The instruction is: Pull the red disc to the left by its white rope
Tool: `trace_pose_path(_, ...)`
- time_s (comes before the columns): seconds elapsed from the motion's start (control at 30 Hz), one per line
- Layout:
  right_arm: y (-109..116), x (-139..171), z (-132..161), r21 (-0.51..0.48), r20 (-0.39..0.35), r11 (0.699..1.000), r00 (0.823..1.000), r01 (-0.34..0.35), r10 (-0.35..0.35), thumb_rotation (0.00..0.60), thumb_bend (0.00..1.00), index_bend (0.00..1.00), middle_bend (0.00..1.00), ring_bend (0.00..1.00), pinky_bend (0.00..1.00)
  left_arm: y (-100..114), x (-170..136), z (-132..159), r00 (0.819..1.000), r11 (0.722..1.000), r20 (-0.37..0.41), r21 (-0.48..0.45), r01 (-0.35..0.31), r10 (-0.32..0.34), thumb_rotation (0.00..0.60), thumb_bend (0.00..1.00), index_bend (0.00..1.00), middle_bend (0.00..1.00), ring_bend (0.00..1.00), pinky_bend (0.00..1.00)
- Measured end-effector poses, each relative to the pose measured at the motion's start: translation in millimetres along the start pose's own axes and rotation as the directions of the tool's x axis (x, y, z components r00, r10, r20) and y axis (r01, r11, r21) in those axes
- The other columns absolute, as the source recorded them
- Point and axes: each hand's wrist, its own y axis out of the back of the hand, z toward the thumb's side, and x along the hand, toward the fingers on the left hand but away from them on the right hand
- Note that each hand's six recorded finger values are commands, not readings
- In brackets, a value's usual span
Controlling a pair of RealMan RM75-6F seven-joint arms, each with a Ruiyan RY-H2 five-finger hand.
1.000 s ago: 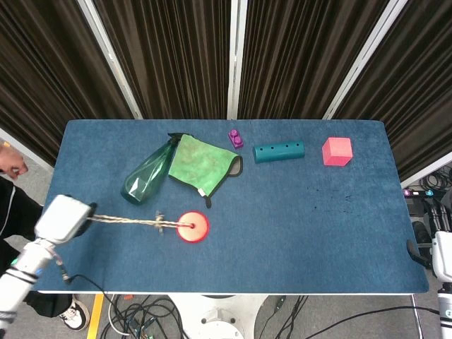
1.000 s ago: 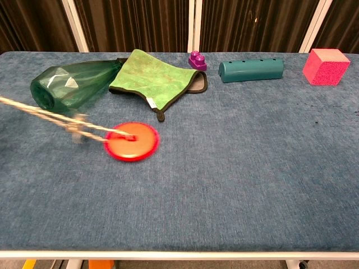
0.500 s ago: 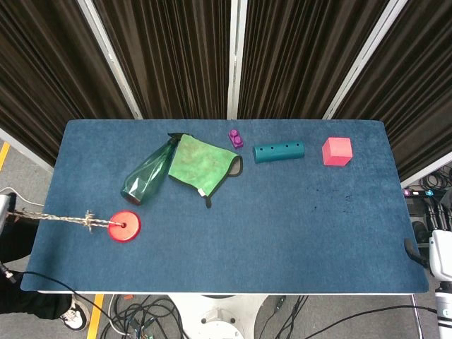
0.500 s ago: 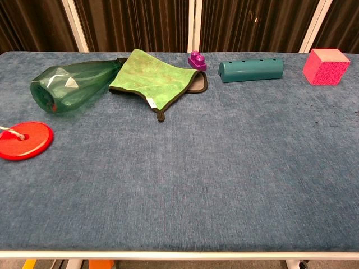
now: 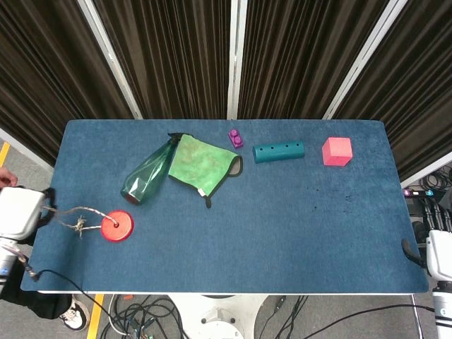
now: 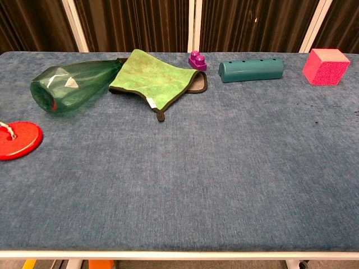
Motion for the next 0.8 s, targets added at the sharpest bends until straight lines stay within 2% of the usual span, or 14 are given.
trace_pose_path(0.1, -1, 1, -2, 0.001, 0.006, 1.0, 1.0, -0.008, 0.008, 0.6, 0.25, 0.0, 0.0, 0.0, 0.0, -5, 9, 35, 0.991, 0.998, 0.133, -0.065, -0.025, 0.033, 0.6, 0.17, 0.58, 0.88, 0.65, 0.65)
trace_pose_path(0.17, -2, 1, -4, 0.001, 0.011, 1.0, 1.0, -0.012, 0.012, 0.6, 0.25, 0.0, 0.0, 0.0, 0.0, -9, 14, 52, 0.98, 0.997, 0.195, -0.078, -0.015, 0.03, 0.6, 0.15, 0.56, 0.83, 0.62, 0.64)
trace_pose_path(0.23, -3, 1, -6, -0.001, 0.016, 1.0, 1.0, -0.014, 0.014, 0.6, 0.25, 0.0, 0.0, 0.0, 0.0, -16, 16, 60, 0.975, 0.997, 0.222, -0.081, 0.018, 0.0, 0.6, 0.14, 0.51, 0.72, 0.58, 0.63)
trace_pose_path(0.3, -3, 1, -7, -0.002, 0.02, 1.0, 1.0, -0.017, 0.017, 0.6, 0.25, 0.0, 0.0, 0.0, 0.0, -24, 16, 67, 0.97, 0.995, 0.24, -0.084, 0.055, -0.034, 0.6, 0.12, 0.4, 0.52, 0.48, 0.59)
trace_pose_path(0.37, -4, 1, -8, -0.002, 0.022, 1.0, 1.0, -0.021, 0.021, 0.6, 0.25, 0.0, 0.0, 0.0, 0.0, -33, 15, 76, 0.962, 0.991, 0.262, -0.091, 0.101, -0.074, 0.6, 0.09, 0.26, 0.32, 0.35, 0.52)
trace_pose_path(0.4, -5, 1, -8, -0.002, 0.022, 1.0, 1.0, -0.023, 0.023, 0.6, 0.25, 0.0, 0.0, 0.0, 0.0, -37, 14, 80, 0.958, 0.988, 0.271, -0.097, 0.119, -0.089, 0.6, 0.07, 0.18, 0.19, 0.24, 0.45)
trace_pose_path(0.43, -5, 1, -8, -0.002, 0.021, 1.0, 0.999, -0.024, 0.024, 0.6, 0.25, 0.0, 0.0, 0.0, 0.0, -41, 13, 86, 0.954, 0.985, 0.282, -0.107, 0.134, -0.099, 0.6, 0.06, 0.13, 0.1, 0.16, 0.4)
trace_pose_path(0.5, -5, 1, -8, -0.002, 0.021, 1.0, 0.999, -0.024, 0.024, 0.6, 0.25, 0.0, 0.0, 0.0, 0.0, -44, 13, 92, 0.951, 0.983, 0.293, -0.124, 0.138, -0.097, 0.6, 0.06, 0.1, 0.02, 0.07, 0.33)
trace_pose_path(0.63, -6, 1, -8, -0.003, 0.022, 1.0, 0.999, -0.025, 0.025, 0.6, 0.25, 0.0, 0.0, 0.0, 0.0, -49, 13, 98, 0.953, 0.98, 0.295, -0.154, 0.122, -0.073, 0.6, 0.06, 0.08, 0.0, 0.0, 0.24)
trace_pose_path(0.8, -5, 2, -9, -0.003, 0.024, 1.0, 0.999, -0.022, 0.022, 0.6, 0.25, 0.0, 0.0, 0.0, 0.0, -50, 9, 95, 0.959, 0.978, 0.274, -0.172, 0.122, -0.071, 0.6, 0.06, 0.08, 0.05, 0.0, 0.23)
